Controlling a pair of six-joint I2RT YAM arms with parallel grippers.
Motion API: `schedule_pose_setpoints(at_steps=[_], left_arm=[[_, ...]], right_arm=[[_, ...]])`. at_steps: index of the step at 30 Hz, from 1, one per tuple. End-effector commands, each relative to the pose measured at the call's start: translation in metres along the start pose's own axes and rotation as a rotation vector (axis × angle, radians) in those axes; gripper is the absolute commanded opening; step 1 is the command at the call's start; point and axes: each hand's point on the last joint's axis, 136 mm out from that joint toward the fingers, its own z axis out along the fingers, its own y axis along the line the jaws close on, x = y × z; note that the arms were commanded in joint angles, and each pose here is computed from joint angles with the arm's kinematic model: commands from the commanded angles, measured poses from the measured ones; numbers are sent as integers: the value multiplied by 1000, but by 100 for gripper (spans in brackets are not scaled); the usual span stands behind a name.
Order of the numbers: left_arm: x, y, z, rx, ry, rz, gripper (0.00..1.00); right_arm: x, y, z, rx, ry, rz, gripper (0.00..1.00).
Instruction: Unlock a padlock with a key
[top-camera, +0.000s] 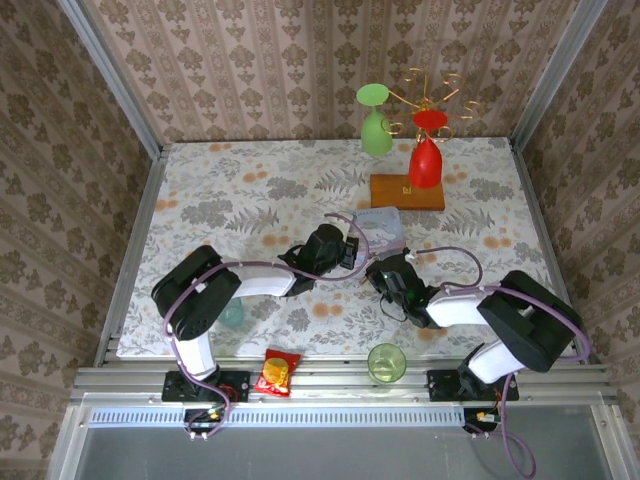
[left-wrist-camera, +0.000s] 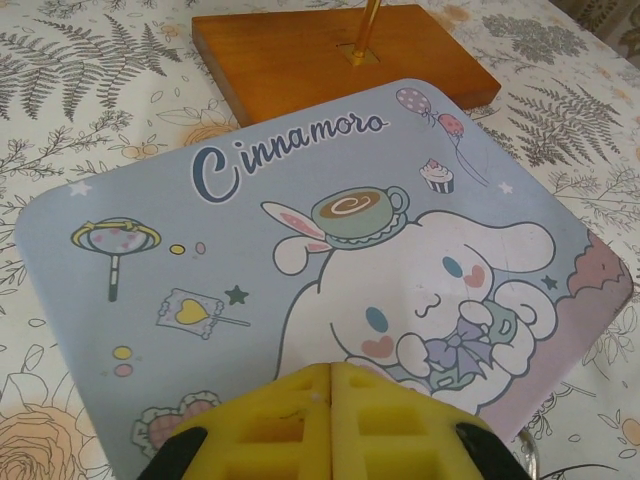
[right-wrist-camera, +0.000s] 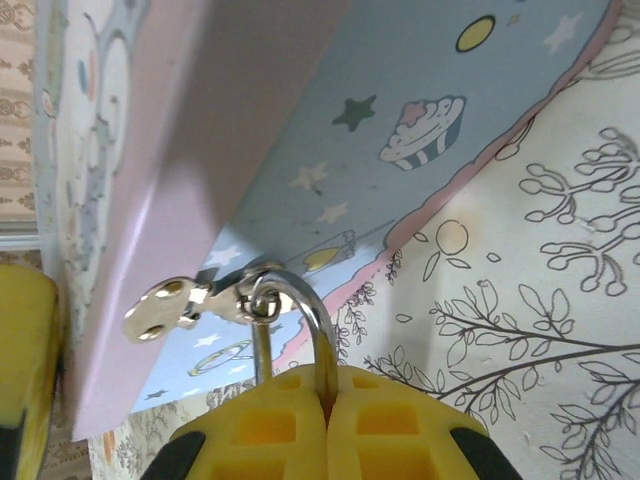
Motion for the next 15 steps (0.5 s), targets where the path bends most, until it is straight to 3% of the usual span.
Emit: schedule_pose_setpoints(at_steps=[1, 10, 15], left_arm=[[77, 46, -5, -139, 245, 0, 8], [86, 51, 0, -150, 261, -15, 8], [84, 50, 2, -145, 263, -15, 7]], right_arm=[[-39, -3, -14, 45, -193, 40, 1], [-51, -8, -23, 92, -235, -1, 0], [-34, -16, -5, 112, -158, -9, 0]])
